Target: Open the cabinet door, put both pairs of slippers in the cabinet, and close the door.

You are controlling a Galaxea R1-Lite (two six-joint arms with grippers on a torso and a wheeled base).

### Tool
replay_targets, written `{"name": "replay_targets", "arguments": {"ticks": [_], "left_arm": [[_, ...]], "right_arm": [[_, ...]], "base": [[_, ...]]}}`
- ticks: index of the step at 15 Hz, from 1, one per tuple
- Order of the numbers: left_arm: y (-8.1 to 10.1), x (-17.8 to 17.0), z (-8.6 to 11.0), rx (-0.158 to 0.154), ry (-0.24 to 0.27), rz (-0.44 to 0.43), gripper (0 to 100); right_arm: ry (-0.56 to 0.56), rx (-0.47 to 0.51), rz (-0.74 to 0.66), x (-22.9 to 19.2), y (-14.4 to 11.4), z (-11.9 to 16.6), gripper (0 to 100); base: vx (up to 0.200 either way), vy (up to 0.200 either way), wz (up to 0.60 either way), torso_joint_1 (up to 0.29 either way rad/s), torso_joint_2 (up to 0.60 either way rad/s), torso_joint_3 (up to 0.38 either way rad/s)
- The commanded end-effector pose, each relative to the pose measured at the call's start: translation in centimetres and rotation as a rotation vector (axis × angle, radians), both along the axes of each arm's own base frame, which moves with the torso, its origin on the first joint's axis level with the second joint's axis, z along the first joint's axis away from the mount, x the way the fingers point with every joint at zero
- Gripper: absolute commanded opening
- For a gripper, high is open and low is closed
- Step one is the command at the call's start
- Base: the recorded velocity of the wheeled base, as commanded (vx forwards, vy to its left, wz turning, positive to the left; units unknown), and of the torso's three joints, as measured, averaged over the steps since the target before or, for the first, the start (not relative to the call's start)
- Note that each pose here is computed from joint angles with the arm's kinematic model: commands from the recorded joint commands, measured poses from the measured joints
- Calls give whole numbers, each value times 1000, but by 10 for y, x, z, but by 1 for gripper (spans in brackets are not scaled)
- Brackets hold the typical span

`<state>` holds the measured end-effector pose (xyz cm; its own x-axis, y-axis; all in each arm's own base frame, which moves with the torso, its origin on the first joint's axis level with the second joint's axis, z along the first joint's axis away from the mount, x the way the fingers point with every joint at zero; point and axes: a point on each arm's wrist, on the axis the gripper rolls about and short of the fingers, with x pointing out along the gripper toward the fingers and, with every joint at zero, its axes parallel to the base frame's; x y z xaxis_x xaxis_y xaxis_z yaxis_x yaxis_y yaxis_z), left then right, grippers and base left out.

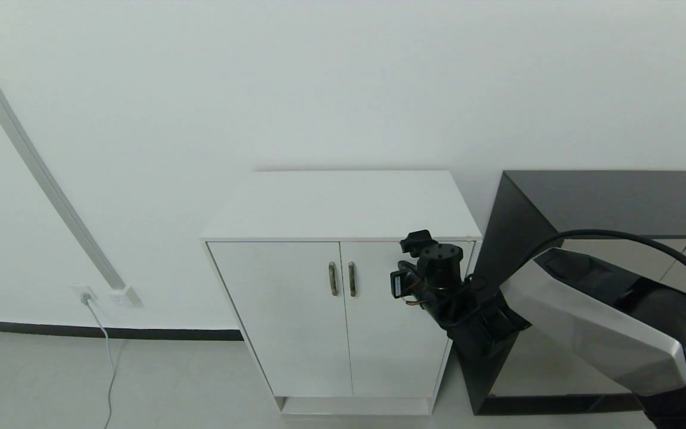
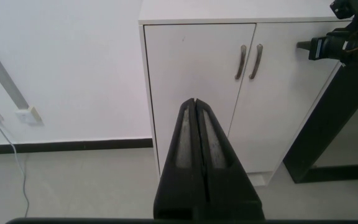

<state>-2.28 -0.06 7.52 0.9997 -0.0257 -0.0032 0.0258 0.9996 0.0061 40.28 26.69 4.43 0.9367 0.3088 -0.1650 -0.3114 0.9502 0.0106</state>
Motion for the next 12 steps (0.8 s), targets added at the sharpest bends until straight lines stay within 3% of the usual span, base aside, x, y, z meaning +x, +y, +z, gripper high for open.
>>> {"name": "replay_targets", "arguments": {"ticks": [1,6,12], "left_arm": [[0,0,0,0,0,1,0],[0,0,0,-2,0,1,0],[0,0,0,-2,1,0,0]], "right_arm": [[-2,1,0,1,1,-1,0],[-1,0,-8,3,-1,-3,0],[-11,9,4,-23,-12,24,0]], "base": [[0,0,0,0,0,0],[0,0,0,0,0,0],[0,0,0,0,0,0]]}}
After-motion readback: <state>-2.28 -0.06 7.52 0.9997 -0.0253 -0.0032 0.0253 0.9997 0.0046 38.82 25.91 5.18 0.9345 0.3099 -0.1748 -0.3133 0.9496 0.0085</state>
